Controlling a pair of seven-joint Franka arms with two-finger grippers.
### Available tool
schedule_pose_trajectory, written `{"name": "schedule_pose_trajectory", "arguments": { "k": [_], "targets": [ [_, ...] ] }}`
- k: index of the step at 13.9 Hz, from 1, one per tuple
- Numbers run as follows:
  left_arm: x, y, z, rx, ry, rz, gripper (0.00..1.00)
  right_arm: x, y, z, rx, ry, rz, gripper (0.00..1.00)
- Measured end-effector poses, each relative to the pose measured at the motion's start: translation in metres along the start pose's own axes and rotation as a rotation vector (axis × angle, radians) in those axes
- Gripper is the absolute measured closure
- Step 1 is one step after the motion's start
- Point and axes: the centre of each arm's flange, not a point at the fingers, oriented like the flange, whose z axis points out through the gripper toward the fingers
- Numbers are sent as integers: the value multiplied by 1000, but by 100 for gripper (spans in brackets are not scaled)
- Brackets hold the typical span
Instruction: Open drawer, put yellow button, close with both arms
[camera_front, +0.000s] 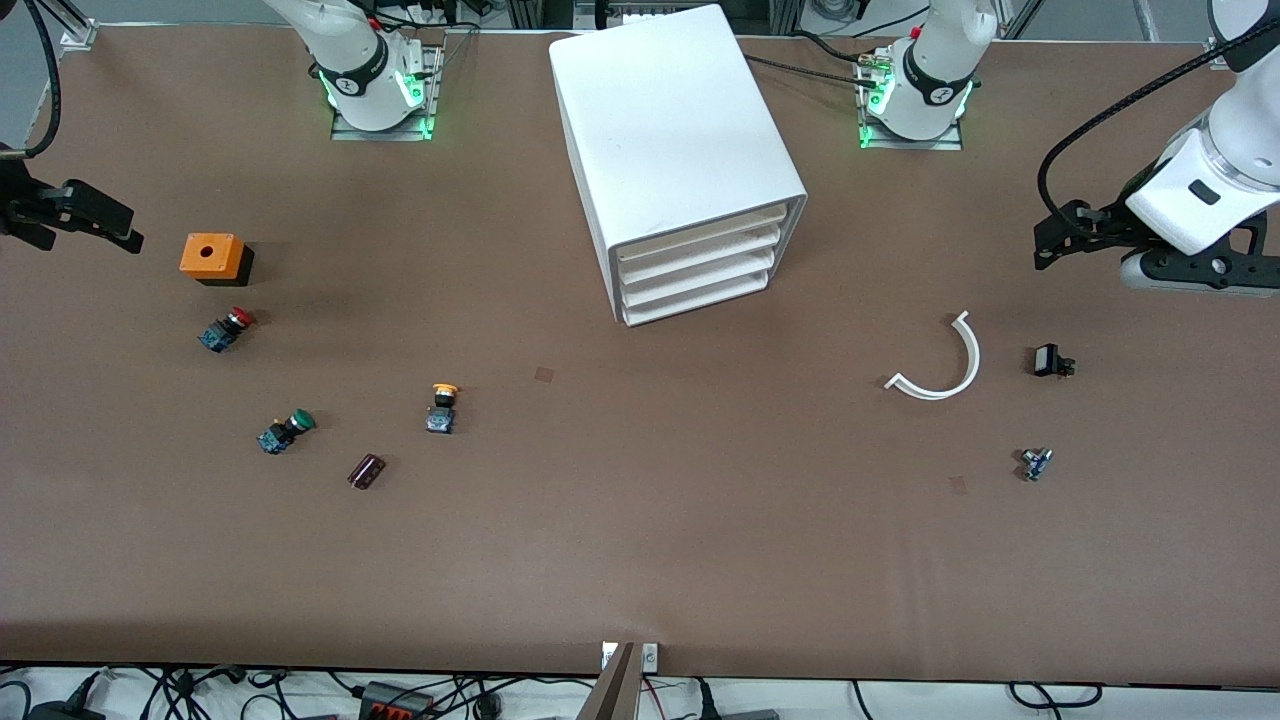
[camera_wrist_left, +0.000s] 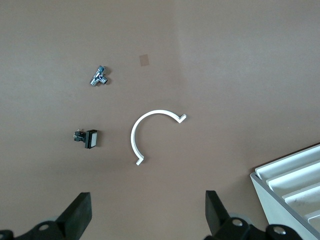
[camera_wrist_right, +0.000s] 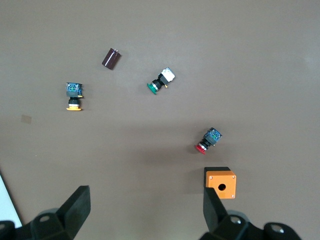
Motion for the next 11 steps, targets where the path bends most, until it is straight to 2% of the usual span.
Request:
{"name": "schedule_pose_trajectory", "arguments": {
  "k": [8, 9, 11],
  "targets": [
    [0, 0, 0, 0, -4, 0, 0, 0, 0, 1, 0, -2, 0, 0],
    [-2, 1, 2, 0, -17, 2, 0, 1, 0, 2, 1, -4, 0, 0],
    [-6, 7, 12, -17, -88, 14, 0, 3, 0, 5, 2, -9, 0, 0]
  ]
}}
